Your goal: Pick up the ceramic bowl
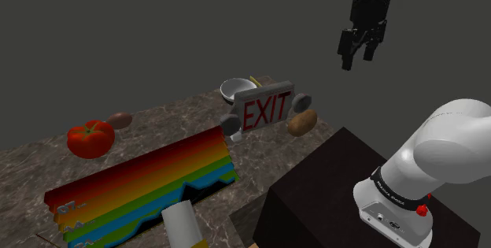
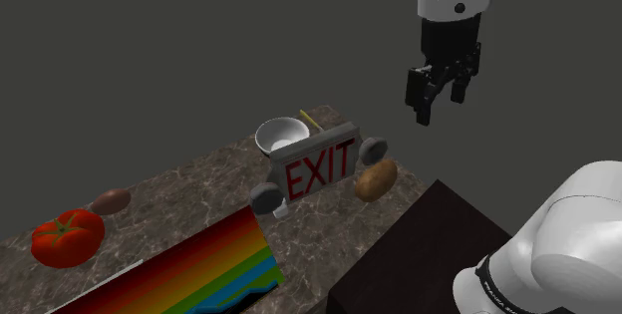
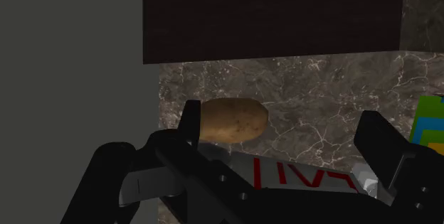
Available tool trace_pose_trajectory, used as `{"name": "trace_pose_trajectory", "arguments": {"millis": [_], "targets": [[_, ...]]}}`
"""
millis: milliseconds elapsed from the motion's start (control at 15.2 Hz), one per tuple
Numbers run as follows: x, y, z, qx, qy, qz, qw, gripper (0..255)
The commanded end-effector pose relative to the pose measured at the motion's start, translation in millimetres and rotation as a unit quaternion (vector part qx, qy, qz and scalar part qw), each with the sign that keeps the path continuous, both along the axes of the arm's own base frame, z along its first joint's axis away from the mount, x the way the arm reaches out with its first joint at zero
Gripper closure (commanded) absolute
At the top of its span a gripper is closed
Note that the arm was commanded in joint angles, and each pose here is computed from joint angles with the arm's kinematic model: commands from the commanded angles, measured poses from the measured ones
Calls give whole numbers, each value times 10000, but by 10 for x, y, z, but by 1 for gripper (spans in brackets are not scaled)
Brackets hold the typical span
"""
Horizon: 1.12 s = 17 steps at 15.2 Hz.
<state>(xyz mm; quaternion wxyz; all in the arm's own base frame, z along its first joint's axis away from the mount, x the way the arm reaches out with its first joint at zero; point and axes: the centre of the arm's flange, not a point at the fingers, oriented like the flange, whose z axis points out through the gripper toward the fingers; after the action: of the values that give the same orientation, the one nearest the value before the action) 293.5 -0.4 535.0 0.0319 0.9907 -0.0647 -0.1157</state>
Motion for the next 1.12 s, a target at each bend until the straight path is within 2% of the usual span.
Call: {"name": "trace_pose_trajectory", "arguments": {"millis": [0,1056], "targets": [[0,0,0,0,0,0,10000,0],[1549,452,-1174,98,-398,251,9988,0]]}}
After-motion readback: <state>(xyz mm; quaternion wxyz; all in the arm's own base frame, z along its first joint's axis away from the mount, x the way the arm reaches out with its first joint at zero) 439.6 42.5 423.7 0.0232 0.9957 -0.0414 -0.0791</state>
